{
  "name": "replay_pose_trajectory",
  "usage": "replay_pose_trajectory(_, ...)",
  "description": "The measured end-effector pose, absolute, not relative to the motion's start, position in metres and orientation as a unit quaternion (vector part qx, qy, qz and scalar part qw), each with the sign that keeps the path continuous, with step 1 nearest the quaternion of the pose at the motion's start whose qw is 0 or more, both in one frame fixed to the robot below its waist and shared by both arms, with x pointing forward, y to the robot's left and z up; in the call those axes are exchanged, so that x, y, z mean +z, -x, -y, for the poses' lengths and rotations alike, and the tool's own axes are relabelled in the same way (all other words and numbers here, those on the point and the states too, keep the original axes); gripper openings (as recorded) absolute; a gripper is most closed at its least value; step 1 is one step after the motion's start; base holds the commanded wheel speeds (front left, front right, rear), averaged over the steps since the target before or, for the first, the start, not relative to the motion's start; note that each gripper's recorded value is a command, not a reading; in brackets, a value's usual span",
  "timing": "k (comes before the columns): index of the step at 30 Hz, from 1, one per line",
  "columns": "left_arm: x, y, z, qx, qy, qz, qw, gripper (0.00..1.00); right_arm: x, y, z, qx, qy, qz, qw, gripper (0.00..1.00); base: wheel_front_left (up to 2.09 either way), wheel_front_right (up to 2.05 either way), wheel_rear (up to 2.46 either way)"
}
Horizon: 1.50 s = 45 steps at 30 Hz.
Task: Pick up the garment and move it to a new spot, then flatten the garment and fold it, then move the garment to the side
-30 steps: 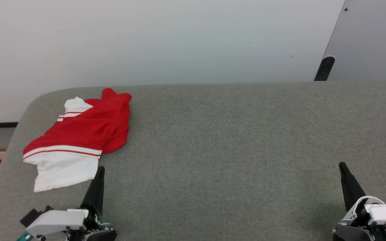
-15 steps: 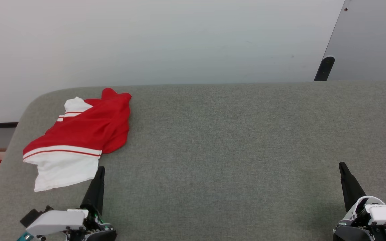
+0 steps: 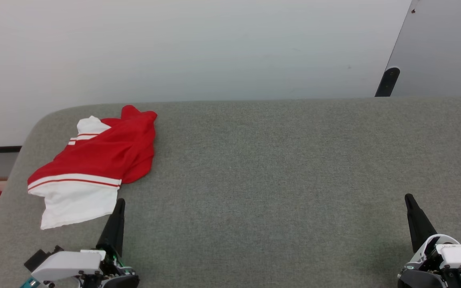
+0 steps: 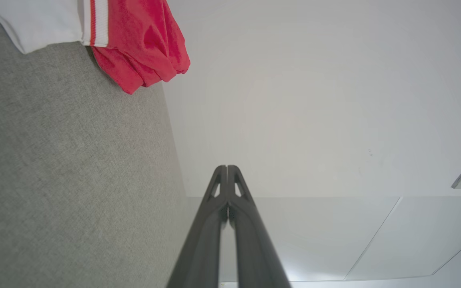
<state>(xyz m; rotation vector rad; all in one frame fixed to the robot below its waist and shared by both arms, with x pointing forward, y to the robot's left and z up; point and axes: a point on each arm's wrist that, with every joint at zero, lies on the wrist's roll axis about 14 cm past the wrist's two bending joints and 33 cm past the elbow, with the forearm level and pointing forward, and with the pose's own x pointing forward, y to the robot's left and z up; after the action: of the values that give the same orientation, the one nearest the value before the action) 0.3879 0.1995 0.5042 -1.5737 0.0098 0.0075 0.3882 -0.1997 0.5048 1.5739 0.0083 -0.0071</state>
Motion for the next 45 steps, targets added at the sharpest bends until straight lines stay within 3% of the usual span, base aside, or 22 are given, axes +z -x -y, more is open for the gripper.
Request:
replay_pose_trajectory(2, 0.504, -0.388, -0.2, 0.003, 0.708, -0.004, 0.706, 0.0, 0.505, -0.388, 0.2, -0.003, -0.708, -0.004, 0.706, 0.0, 0.0, 0.0, 0.0)
replay_pose_trajectory(3, 0.503, -0.388, -0.199, 0.004, 0.708, -0.005, 0.706, 1.0, 0.504, -0.388, 0.2, -0.004, -0.708, -0.005, 0.706, 1.0, 0.0, 0.0, 0.0)
replay_pose_trajectory(10, 0.474, -0.374, -0.198, 0.039, 0.712, -0.032, 0.7, 1.0, 0.477, -0.376, 0.199, -0.038, -0.712, -0.03, 0.7, 1.0, 0.0, 0.0, 0.0)
replay_pose_trajectory(18, 0.481, -0.378, -0.205, 0.041, 0.693, -0.018, 0.72, 1.0, 0.479, -0.379, 0.201, -0.042, -0.696, -0.025, 0.716, 1.0, 0.0, 0.0, 0.0)
replay_pose_trajectory(30, 0.49, -0.385, -0.214, 0.041, 0.611, -0.009, 0.79, 1.0, 0.487, -0.391, 0.202, -0.031, -0.641, -0.025, 0.766, 1.0, 0.0, 0.0, 0.0)
replay_pose_trajectory(45, 0.497, -0.394, -0.218, 0.033, 0.457, -0.012, 0.889, 1.0, 0.499, -0.404, 0.199, -0.003, -0.5, -0.032, 0.865, 1.0, 0.0, 0.0, 0.0)
